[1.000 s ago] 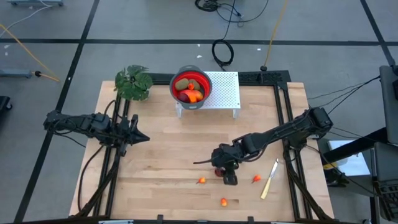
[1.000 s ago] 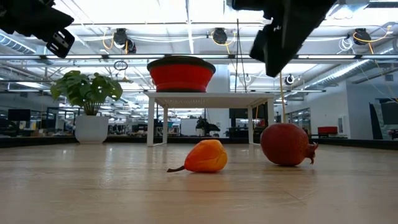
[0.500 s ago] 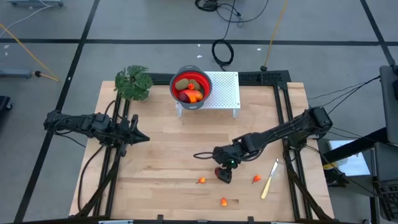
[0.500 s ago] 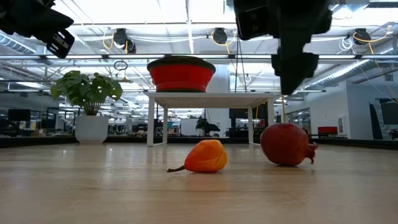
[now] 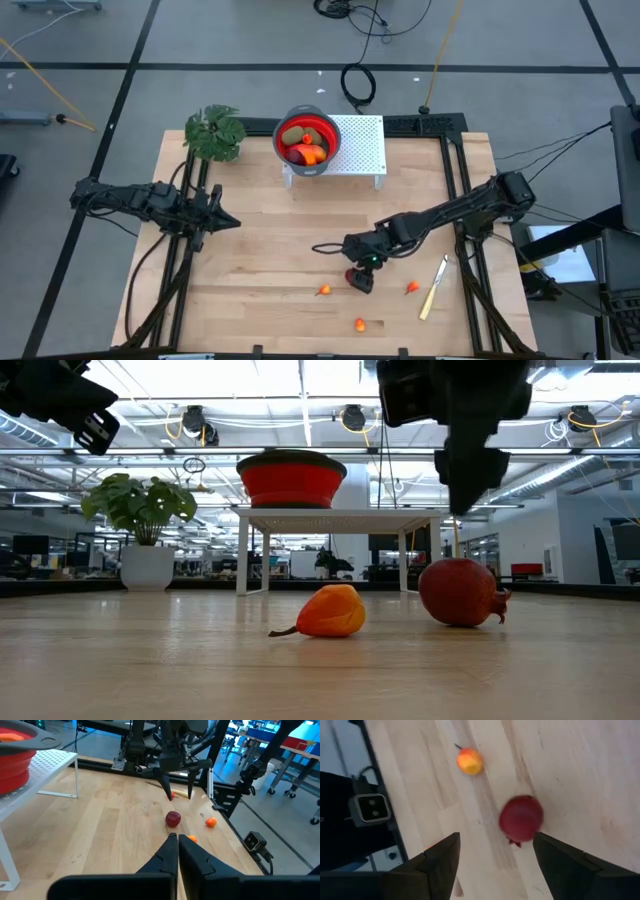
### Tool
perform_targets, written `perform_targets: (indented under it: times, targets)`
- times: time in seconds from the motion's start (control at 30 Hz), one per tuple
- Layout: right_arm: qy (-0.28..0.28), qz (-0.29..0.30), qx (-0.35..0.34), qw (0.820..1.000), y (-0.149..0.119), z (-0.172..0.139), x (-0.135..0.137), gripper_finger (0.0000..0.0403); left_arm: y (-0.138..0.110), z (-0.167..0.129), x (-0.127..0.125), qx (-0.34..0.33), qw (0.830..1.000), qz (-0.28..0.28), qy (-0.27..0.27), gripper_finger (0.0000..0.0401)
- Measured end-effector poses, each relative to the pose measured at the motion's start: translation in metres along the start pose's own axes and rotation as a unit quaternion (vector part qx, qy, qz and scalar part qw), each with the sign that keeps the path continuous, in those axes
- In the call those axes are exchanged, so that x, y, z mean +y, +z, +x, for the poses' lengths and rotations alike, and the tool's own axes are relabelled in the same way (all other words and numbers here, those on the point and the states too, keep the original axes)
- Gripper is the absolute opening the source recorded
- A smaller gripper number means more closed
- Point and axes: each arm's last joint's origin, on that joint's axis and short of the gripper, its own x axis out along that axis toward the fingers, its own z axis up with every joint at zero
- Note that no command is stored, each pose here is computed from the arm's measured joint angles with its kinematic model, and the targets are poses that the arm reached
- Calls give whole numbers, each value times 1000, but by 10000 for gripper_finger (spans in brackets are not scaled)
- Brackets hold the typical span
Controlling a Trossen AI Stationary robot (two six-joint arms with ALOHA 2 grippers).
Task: Pick & Place Fruit
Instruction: Put the pomegranate into the red strainer bowl
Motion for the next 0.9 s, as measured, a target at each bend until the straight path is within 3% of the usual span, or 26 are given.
perform_targets:
  times: [0.6, 0.9]
  targets:
    - [35, -16, -38, 999, 7, -1, 8, 242, 0, 0, 0, 1, 1000, -2, -3, 2]
    - [-3, -50, -84, 995, -8, 4, 26, 231, 0, 0, 0, 1, 1000, -1, -4, 16]
